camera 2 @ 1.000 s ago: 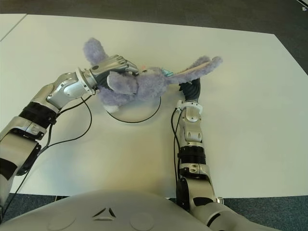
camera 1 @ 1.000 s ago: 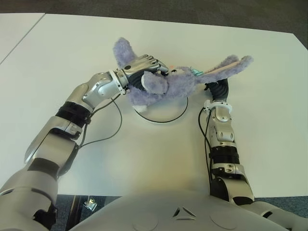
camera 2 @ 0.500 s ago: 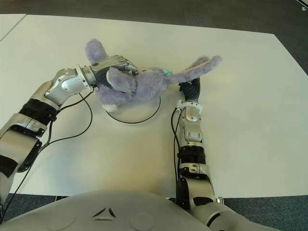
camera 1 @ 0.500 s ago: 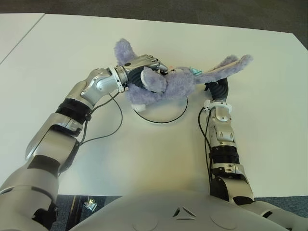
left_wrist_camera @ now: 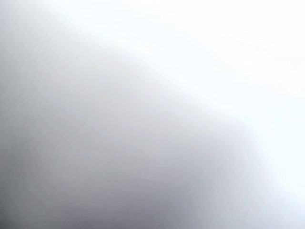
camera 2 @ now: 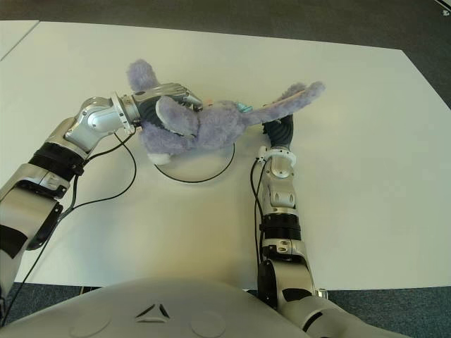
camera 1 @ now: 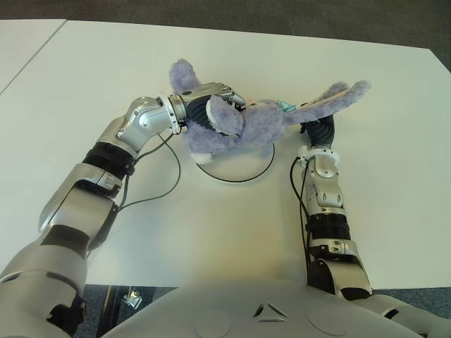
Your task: Put the doll into the plate.
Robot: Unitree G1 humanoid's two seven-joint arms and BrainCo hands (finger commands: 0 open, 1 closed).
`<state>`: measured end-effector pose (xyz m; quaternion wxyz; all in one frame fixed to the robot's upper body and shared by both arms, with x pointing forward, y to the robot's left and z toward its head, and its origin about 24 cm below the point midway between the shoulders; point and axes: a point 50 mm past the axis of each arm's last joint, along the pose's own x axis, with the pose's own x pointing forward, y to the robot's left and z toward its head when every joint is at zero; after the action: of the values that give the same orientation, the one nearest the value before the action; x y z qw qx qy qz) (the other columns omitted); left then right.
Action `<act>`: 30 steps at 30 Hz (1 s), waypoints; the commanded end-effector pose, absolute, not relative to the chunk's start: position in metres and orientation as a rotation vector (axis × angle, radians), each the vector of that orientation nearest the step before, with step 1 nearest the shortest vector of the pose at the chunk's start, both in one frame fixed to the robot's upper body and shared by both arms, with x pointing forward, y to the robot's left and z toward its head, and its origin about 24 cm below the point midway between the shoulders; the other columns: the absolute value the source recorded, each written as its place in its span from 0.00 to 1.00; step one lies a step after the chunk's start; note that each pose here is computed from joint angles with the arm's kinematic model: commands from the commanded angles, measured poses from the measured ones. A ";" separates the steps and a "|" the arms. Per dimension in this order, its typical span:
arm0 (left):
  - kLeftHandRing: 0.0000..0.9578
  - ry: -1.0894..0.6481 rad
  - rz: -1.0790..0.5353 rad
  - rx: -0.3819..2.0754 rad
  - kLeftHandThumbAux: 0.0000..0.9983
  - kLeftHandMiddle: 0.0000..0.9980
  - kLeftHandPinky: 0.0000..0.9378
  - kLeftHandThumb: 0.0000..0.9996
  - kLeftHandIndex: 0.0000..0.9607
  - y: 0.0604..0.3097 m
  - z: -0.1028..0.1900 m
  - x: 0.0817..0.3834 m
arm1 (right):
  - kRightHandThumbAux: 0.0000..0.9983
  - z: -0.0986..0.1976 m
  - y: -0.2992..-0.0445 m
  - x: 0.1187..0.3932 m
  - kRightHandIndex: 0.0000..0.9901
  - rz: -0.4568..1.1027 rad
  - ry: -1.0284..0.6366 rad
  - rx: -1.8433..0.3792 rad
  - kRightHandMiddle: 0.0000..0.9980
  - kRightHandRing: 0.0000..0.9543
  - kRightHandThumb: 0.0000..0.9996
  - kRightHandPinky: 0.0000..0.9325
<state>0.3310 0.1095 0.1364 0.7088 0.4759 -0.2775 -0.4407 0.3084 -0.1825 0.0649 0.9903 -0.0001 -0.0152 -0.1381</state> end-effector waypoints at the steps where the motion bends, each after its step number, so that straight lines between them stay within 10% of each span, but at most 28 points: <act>1: 0.05 -0.449 -1.174 1.058 0.37 0.03 0.06 0.22 0.03 0.109 0.107 0.324 | 0.72 0.049 -0.183 0.303 0.44 -0.278 0.049 -0.002 0.77 0.81 0.71 0.79; 30: 0.00 -0.301 -1.259 0.999 0.23 0.00 0.00 0.65 0.00 0.116 0.125 0.322 | 0.72 0.047 -0.183 0.305 0.45 -0.275 0.050 -0.014 0.77 0.82 0.71 0.76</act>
<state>0.3288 0.1109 0.1490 0.6915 0.4439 -0.1943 -0.5357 0.3102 -0.1814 0.0642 0.9912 -0.0056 -0.0131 -0.1317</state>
